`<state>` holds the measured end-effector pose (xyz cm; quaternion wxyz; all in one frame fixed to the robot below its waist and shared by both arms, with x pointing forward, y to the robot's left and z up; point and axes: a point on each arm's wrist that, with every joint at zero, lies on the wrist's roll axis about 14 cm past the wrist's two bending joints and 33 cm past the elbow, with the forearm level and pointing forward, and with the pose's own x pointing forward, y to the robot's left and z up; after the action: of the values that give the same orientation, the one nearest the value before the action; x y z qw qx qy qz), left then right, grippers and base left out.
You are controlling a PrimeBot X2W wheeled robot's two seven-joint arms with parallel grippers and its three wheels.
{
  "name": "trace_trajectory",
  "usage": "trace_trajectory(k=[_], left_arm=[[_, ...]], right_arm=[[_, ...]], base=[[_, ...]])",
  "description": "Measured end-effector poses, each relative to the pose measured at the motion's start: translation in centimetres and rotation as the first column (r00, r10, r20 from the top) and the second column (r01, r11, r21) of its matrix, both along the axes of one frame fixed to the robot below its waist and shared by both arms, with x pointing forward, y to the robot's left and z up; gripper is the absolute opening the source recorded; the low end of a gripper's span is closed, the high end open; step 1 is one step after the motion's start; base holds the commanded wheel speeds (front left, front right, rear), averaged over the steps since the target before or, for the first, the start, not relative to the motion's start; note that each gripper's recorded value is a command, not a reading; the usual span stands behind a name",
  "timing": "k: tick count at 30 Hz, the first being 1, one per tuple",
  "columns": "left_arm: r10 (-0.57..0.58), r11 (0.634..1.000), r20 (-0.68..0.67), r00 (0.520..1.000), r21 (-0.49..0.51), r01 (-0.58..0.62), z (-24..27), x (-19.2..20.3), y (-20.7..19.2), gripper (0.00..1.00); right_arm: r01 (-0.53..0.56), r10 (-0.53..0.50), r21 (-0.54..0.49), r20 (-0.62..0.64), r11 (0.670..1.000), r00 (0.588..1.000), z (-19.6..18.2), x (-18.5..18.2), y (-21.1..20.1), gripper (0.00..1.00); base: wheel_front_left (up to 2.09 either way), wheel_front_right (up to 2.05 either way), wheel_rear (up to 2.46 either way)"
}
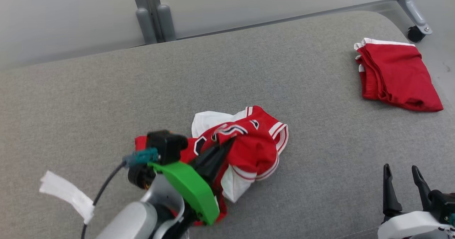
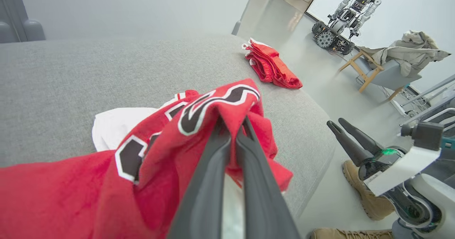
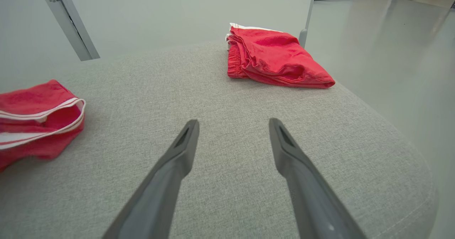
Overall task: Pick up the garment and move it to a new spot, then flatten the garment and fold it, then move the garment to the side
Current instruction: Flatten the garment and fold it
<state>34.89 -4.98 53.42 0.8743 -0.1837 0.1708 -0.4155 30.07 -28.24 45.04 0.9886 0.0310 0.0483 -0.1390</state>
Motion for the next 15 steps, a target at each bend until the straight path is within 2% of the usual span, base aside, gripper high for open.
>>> trace_trajectory(k=[5,10,15], left_arm=[[-0.040,0.998,0.131,0.991,0.050,0.034,3.9,4.7,-2.0,0.00],[-0.046,0.996,0.159,0.986,0.086,0.033,5.9,9.2,-3.8,0.00],[-0.039,0.972,0.104,0.994,0.233,0.014,2.4,14.2,-3.7,0.00]], right_arm=[[0.004,-0.005,0.012,0.018,1.000,1.000,0.4,0.9,0.0,1.00],[0.043,-0.044,0.023,0.008,0.999,0.999,0.1,0.4,-1.0,1.00],[0.077,-0.076,0.033,-0.022,0.996,0.997,-0.7,0.2,-1.8,1.00]], base=[[0.00,0.00,0.00],[0.00,0.00,0.00],[0.00,0.00,0.00]])
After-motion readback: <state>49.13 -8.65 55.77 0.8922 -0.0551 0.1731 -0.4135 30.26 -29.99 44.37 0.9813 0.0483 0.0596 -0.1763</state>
